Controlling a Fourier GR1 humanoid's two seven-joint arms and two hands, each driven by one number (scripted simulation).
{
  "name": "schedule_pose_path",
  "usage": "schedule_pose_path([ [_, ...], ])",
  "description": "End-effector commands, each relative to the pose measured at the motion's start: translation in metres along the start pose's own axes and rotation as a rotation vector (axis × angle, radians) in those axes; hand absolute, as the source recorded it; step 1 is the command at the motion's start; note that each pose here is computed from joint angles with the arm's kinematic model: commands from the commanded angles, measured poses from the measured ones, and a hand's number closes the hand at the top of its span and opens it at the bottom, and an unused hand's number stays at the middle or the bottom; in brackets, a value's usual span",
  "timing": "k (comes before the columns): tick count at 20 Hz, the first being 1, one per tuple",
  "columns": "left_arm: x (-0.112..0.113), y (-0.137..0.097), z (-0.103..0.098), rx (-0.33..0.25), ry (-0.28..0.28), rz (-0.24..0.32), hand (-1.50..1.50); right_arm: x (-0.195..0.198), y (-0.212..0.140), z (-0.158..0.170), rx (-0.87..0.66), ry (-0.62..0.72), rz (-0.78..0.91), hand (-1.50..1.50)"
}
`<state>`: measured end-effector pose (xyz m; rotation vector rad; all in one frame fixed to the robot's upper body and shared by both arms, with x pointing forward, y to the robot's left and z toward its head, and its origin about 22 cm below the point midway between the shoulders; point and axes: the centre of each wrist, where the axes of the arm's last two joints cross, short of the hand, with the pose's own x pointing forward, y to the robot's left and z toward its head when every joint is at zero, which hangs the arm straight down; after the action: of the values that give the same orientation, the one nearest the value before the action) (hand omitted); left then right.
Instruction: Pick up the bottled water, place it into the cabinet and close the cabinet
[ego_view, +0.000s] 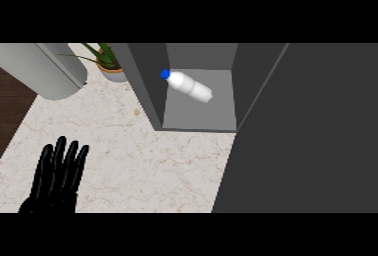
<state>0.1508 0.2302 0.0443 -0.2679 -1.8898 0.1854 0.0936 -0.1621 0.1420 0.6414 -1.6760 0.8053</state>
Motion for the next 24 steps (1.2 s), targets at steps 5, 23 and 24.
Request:
schedule_pose_path([
  [5,0.007,0.017,0.009,-0.009,0.004,0.007,-1.5,0.018,0.022,-0.045,0.023,-0.079,0.084,1.5],
  [23,0.02,0.033,0.014,-0.048,-0.027,0.015,-1.5,0.016,0.009,-0.066,0.085,-0.06,0.144,1.5],
  [24,0.018,0.031,0.012,-0.05,-0.022,0.022,-1.5,0.016,0.009,-0.066,0.087,-0.078,0.131,1.5],
])
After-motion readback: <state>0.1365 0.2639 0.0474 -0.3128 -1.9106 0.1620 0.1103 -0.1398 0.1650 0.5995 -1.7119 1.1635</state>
